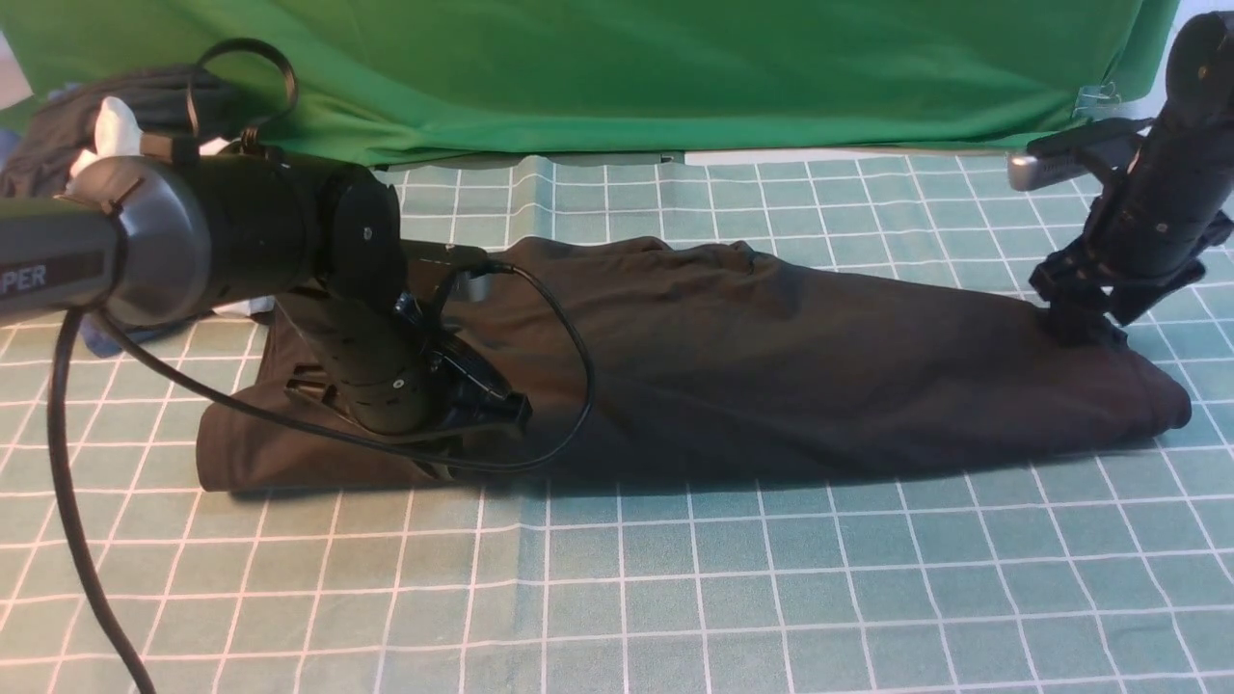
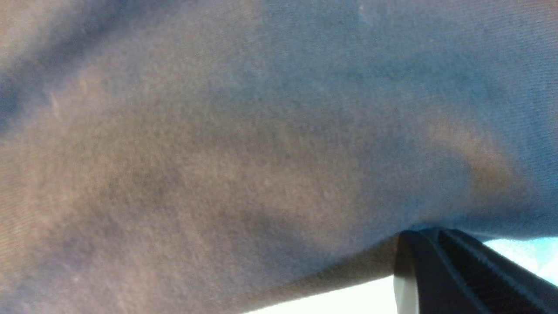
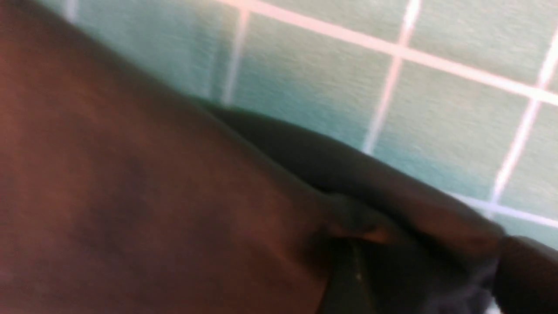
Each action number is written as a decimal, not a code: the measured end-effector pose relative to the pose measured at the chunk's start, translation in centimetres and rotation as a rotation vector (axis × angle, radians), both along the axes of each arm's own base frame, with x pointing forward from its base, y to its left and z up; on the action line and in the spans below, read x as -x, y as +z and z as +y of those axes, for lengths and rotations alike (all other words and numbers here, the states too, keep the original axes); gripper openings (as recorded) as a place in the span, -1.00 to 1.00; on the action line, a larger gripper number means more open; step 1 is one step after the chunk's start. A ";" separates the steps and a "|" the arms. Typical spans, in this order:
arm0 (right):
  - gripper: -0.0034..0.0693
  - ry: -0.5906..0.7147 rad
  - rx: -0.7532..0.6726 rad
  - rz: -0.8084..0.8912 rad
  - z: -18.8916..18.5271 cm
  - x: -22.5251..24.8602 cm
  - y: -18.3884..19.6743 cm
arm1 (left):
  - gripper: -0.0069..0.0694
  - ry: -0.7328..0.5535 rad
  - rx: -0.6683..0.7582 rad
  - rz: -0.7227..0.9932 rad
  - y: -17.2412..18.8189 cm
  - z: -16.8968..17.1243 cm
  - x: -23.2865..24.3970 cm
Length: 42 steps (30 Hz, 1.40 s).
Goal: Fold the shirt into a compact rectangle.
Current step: 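Pull the folded dark garment lengthwise by its ends to straighten it flat on the table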
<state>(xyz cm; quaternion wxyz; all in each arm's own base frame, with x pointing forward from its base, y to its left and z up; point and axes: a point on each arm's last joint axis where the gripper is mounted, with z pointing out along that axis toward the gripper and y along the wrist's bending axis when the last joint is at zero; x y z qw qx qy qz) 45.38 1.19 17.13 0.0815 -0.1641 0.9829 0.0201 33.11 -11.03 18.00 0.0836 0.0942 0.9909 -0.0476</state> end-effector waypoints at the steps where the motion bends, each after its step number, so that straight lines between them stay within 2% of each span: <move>1: 0.24 -0.002 -0.006 -0.004 0.1 -0.1 0.0 | -0.80 0.000 0.000 0.000 0.0 0.0 0.0; 7: 0.16 -0.001 -0.015 0.024 0.1 -0.2 -1.4 | -0.80 0.006 0.008 0.003 0.0 -0.1 0.0; 9: 0.07 -0.002 -0.017 0.027 0.1 -0.2 -1.6 | -0.80 0.011 0.015 0.005 0.0 -0.1 0.0; 12: -0.20 -0.004 -0.019 0.030 0.1 -0.2 -1.6 | -0.80 0.013 0.018 0.006 0.0 -0.1 0.0; 13: -0.43 -0.011 -0.025 0.040 0.2 -0.2 -1.5 | -0.80 0.013 0.018 0.006 0.0 -0.1 0.0; 15: -0.67 -0.013 -0.030 0.054 0.2 -0.2 -1.3 | -0.80 0.014 0.019 0.006 0.0 -0.2 0.0; 20: -0.69 -0.014 -0.031 0.066 0.2 0.1 -0.5 | -0.80 0.015 0.021 0.007 0.0 -0.2 0.0; 28: -0.69 -0.033 -0.012 -0.039 0.0 0.2 2.9 | -0.80 0.015 0.021 0.007 0.0 -0.2 0.0; 40: -0.58 -0.065 0.106 -0.031 -1.1 -0.2 1.6 | -0.80 0.013 0.015 0.023 0.0 -0.1 0.2; 42: -0.50 -0.100 0.146 -0.033 -1.5 -0.2 1.6 | -0.80 0.012 0.015 0.023 0.0 -0.1 0.2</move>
